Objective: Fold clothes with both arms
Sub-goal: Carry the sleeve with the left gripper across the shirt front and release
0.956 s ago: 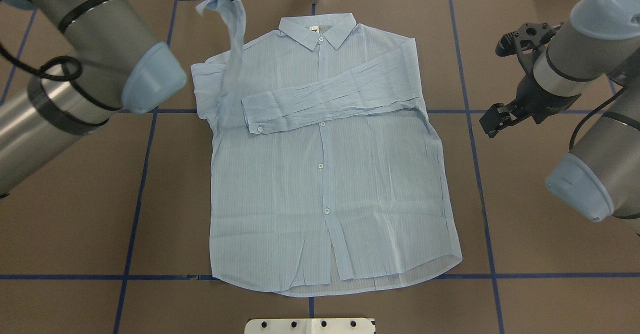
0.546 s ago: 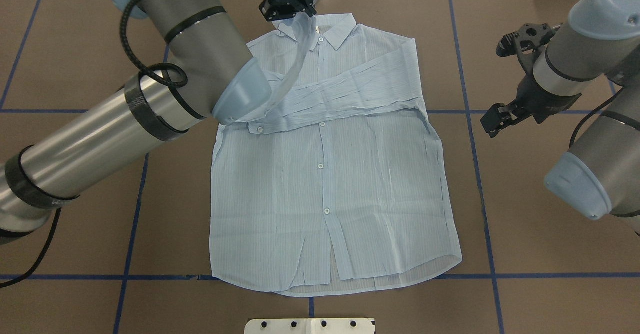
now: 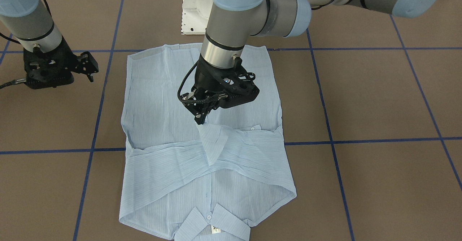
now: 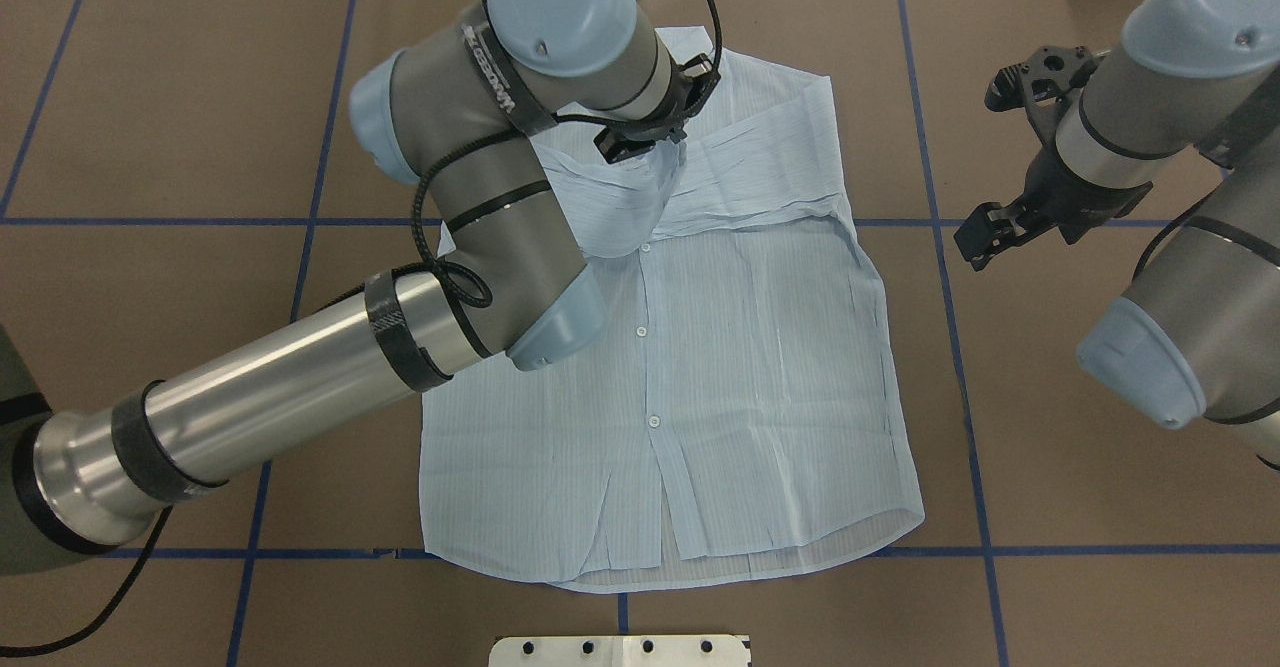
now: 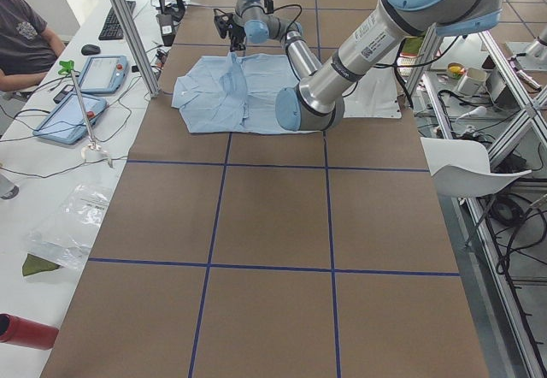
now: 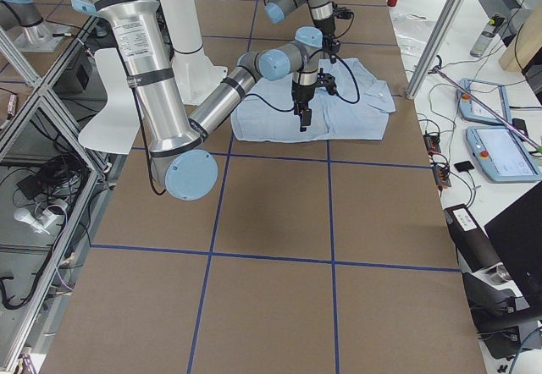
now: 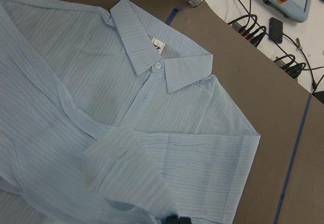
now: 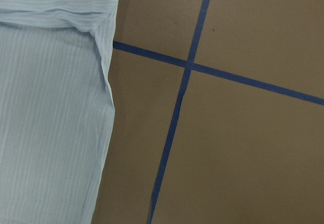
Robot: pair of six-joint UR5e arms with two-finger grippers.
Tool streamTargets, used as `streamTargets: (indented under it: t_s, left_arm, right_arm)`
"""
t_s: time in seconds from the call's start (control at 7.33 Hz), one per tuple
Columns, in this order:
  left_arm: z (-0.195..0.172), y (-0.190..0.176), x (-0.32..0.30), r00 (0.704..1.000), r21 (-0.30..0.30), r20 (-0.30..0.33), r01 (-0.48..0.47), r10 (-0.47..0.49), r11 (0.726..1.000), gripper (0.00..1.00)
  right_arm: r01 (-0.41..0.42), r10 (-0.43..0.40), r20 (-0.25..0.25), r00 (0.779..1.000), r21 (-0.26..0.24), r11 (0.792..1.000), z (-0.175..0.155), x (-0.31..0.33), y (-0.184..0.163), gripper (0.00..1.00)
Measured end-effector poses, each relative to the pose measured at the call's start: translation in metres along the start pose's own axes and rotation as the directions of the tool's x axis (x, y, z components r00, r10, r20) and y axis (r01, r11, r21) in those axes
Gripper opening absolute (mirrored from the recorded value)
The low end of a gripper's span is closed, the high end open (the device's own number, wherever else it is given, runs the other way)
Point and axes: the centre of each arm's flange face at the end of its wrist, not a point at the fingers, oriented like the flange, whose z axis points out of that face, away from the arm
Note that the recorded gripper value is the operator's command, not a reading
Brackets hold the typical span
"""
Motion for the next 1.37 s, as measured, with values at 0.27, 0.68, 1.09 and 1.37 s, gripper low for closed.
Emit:
streamTargets:
  t_s: [0.27,0.68,1.09,1.37]
  left_arm:
    - [0.047,0.047,-0.004,0.999,0.002,0.02,-0.032,0.032,0.999,0.0]
    - [0.086,0.142,0.002,0.947,0.034,0.023,-0.32,0.319,0.947,1.0]
    - [0.102,0.141,-0.034,0.85,0.138,-0.014,-0.52,0.526,0.843,1.0]
    - [0.097,0.135,-0.036,0.843,0.154,-0.037,-0.525,0.536,0.837,1.0]
  right_arm:
    - [0.003,-0.004,0.009,1.0,0.012,1.0,0.012,0.003,-0.007,1.0]
    - [0.003,-0.004,0.015,1.0,0.01,1.0,0.016,0.004,-0.009,1.0]
    - [0.008,-0.008,0.023,1.0,0.016,1.0,0.013,0.001,-0.01,1.0]
    - [0.01,-0.011,0.025,1.0,0.018,1.0,0.013,0.0,-0.01,1.0]
